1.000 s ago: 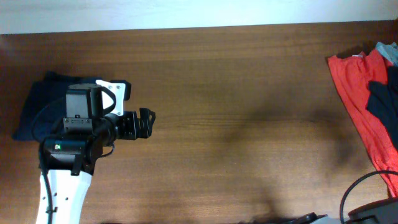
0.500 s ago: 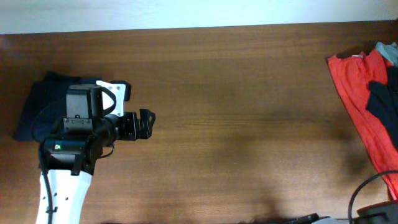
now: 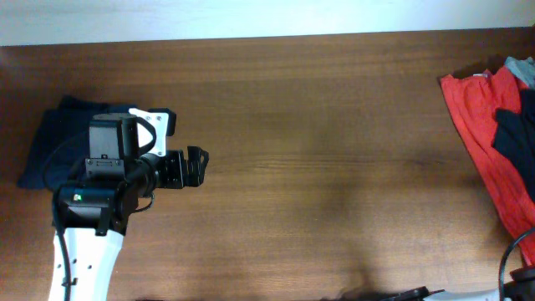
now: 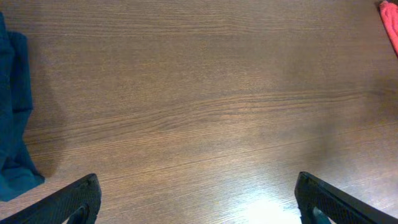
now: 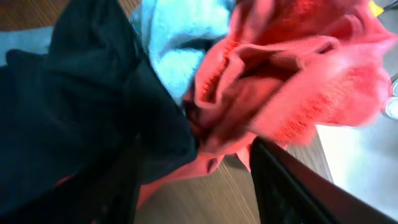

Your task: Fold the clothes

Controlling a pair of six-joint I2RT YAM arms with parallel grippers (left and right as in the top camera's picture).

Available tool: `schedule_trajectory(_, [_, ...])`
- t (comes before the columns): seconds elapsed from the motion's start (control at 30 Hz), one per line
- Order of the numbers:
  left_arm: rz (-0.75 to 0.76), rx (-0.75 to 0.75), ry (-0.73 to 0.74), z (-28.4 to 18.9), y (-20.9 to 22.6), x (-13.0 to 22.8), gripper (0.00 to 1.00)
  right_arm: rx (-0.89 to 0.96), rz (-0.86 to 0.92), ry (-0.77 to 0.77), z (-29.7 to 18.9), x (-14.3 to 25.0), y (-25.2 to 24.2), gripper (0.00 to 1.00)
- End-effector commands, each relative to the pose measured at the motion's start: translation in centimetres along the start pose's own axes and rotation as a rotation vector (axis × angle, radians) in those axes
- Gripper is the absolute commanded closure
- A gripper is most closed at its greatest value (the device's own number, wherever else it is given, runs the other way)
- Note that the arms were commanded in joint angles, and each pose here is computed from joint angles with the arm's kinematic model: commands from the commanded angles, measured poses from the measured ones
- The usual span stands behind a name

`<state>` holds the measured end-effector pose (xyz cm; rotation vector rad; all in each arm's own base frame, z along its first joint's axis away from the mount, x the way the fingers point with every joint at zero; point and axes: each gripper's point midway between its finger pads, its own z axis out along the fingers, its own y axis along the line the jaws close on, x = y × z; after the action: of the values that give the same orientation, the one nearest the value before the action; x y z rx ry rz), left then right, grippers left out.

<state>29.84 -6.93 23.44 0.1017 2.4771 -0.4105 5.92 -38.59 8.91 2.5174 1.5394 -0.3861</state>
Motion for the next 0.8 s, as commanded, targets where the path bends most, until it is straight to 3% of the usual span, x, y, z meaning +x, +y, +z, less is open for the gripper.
schedule_trajectory(0.0, [-0.008, -0.011, -0.020, -0.3, 0.2, -0.7, 0.01, 0.018, 0.019, 0.006, 1.1, -0.1, 0.5, 0.51])
schedule_trajectory(0.13, [-0.004, -0.008, -0.033, -0.3, 0.1, -1.1, 0.01, -0.055, 0.013, 0.077, 1.9, 1.2, 2.3, 0.81])
schedule_trajectory(0.23, [-0.016, -0.008, -0.034, -0.3, 0.1, -1.1, 0.01, -0.135, 0.014, 0.132, 1.6, 2.1, 3.8, 0.96])
schedule_trajectory(0.5, [-0.019, -0.008, -0.034, -0.3, 0.1, -1.1, 0.01, -0.398, 0.011, 0.274, -2.5, 3.9, 7.8, 0.96])
schedule_trajectory(0.77, [-0.019, -0.008, -0.034, -0.3, 0.1, -1.1, 0.01, -0.551, -0.011, 0.229, -9.1, 2.8, 9.0, 0.96])
